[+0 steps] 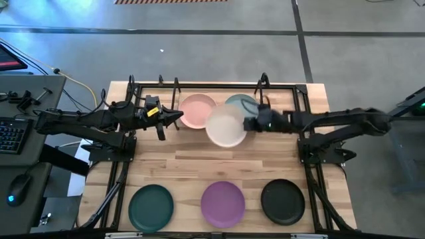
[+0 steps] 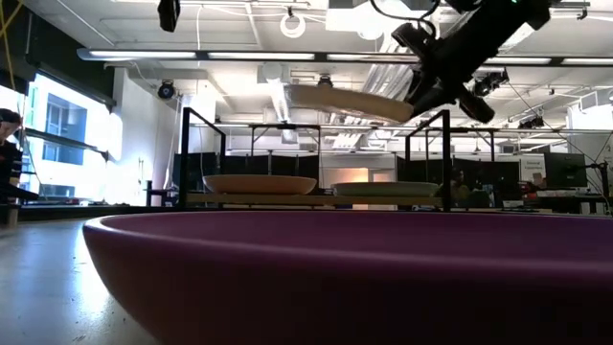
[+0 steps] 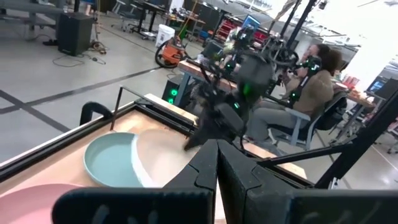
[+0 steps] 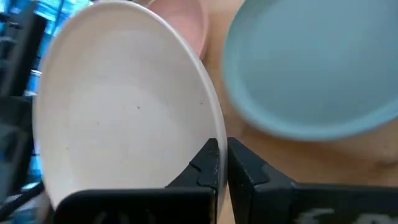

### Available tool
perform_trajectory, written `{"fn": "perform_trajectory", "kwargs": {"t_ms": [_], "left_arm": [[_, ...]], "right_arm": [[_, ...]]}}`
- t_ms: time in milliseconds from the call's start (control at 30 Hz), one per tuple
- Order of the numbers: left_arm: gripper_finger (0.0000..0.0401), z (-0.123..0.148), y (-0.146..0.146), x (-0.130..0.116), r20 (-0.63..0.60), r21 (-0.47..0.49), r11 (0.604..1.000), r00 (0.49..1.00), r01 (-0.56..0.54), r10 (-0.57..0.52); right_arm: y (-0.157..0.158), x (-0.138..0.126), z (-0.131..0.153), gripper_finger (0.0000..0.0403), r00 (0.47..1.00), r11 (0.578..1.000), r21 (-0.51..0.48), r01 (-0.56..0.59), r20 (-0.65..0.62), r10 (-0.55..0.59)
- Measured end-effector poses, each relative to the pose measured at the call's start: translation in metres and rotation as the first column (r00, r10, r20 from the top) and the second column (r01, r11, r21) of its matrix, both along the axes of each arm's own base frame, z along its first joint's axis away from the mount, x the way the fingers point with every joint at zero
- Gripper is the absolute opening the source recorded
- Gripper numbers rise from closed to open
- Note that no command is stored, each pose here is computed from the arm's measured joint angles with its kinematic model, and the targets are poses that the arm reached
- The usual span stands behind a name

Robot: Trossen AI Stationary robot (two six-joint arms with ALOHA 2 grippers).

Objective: Place and stack plates onto a shelf
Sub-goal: Stack the white plate on top of the light blue plate on the shelf

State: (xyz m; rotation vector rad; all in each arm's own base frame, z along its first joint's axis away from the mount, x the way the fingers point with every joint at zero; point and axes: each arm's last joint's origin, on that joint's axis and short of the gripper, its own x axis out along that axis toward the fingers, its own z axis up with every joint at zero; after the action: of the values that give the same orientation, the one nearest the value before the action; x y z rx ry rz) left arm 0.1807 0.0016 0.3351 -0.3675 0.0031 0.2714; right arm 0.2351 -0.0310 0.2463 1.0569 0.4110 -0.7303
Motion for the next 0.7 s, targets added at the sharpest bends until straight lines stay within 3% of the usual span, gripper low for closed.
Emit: {"fn": "perform_trajectory", "kwargs": {"t_ms": [200, 433, 533, 700], "left_arm": [[0.0, 0.0, 0.001, 0.0, 0.004, -0.011, 1.0, 1.0, -0.02, 0.02], [0.0, 0.0, 0.001, 0.0, 0.007, -0.01, 1.0, 1.0, -0.029, 0.029], [0.0, 0.0, 0.001, 0.0, 0.007, -0.009, 0.999, 0.999, -0.052, 0.052], [0.0, 0.0, 0.002, -0.001, 0.007, -0.008, 0.997, 0.997, -0.077, 0.077]], "right_arm": [[-0.038, -0.003, 0.05, 0.0, 0.985, 0.988, -0.138, -0.067, -0.168, 0.044], [-0.067, -0.033, 0.11, 0.0, 0.952, 0.965, -0.244, -0.091, -0.307, 0.012], [-0.079, -0.038, 0.11, 0.0, 0.947, 0.966, -0.251, -0.063, -0.32, -0.022], [-0.095, -0.027, 0.092, 0.0, 0.924, 0.972, -0.205, -0.114, -0.382, 0.028]]}}
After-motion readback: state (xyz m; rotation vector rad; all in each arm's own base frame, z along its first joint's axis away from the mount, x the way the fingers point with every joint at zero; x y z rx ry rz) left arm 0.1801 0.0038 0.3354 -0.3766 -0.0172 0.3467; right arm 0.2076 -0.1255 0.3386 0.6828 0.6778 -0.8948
